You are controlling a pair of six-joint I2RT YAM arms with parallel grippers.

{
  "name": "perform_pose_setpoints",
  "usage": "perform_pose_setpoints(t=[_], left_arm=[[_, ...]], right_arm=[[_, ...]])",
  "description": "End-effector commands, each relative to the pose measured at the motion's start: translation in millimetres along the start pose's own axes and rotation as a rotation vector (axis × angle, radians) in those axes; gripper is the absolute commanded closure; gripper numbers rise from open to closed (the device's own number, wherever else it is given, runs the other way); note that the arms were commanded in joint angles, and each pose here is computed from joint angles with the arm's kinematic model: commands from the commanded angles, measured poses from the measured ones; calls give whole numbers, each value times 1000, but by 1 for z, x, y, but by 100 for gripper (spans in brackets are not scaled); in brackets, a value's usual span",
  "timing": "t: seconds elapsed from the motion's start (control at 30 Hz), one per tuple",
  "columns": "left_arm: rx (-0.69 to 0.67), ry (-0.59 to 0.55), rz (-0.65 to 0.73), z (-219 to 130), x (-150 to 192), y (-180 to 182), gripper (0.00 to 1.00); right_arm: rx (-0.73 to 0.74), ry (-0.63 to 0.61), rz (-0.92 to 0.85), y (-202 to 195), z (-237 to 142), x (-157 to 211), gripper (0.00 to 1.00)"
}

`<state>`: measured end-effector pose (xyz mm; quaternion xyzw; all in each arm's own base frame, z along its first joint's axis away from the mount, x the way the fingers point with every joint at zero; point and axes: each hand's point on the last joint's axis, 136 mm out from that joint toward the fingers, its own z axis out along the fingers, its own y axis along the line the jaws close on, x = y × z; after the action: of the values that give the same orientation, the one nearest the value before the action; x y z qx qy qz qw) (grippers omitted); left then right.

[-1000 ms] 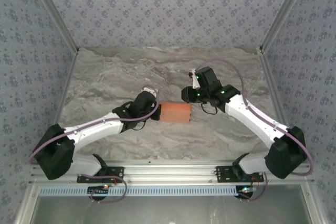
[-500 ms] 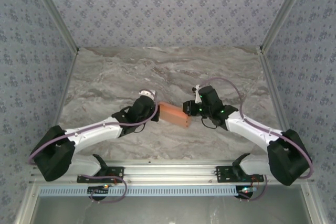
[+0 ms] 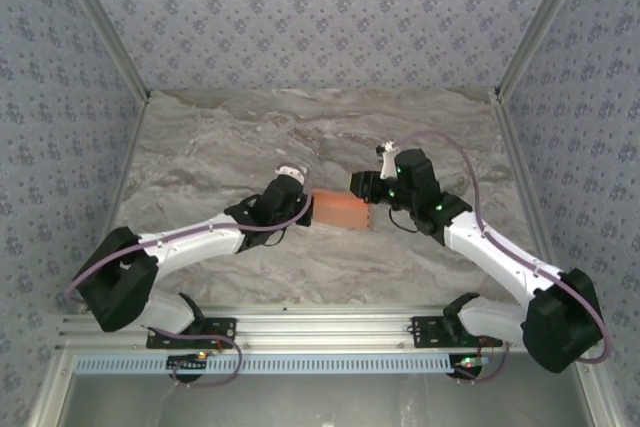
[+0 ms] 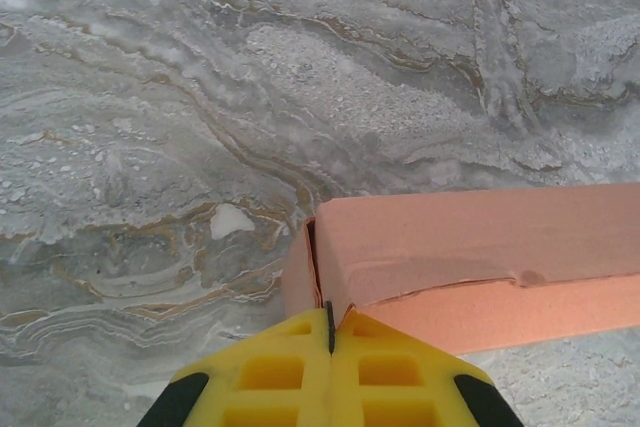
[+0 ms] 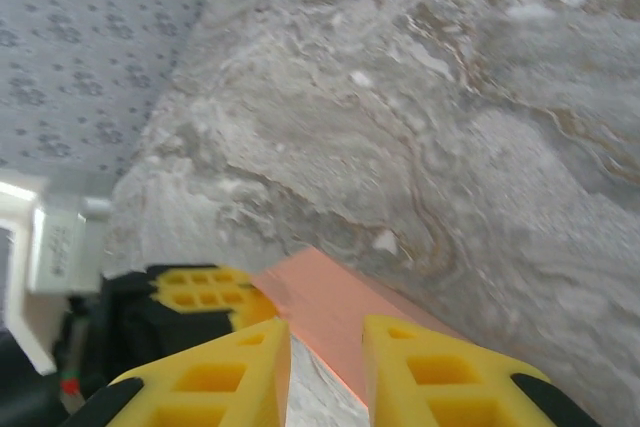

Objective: Fold the paper box

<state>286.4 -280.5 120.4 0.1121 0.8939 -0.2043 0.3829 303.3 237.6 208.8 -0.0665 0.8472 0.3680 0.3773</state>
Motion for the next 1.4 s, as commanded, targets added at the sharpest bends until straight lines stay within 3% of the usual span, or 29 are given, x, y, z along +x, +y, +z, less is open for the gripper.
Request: perform_pose_setpoints(t=[0.0, 0.2, 0.4, 0.53, 0.73, 0.8, 0.87, 1.07, 1.2, 1.37], left_arm=[[-62, 198, 67, 8, 54, 17, 97], [-80, 197, 102, 10, 48, 18, 97], [-71, 203, 91, 15, 51, 15, 94], [-40, 210, 66, 19, 53, 9, 79], [21, 238, 66, 20, 53, -4, 74], [54, 229, 62, 13, 49, -9, 57], [86, 208, 63, 4, 43, -14, 47], [134, 109, 33, -30, 18, -14, 25], [172, 41, -10, -48, -3, -14, 19], [175, 41, -40, -46, -9, -12, 19]], right_arm=[[-83, 45, 11, 9, 15, 1, 75], [-129, 83, 63, -10, 32, 6, 77], [-134, 109, 135, -28, 38, 44, 78], [-101, 95, 146, -40, 37, 60, 79], [-24, 70, 63, -50, 30, 70, 81], [-13, 60, 50, -52, 26, 70, 81], [-9, 54, 38, -51, 23, 68, 80], [10, 61, -40, -44, 13, 58, 76], [22, 61, -79, -42, 8, 52, 74], [-32, 38, -102, -23, 5, 34, 74]])
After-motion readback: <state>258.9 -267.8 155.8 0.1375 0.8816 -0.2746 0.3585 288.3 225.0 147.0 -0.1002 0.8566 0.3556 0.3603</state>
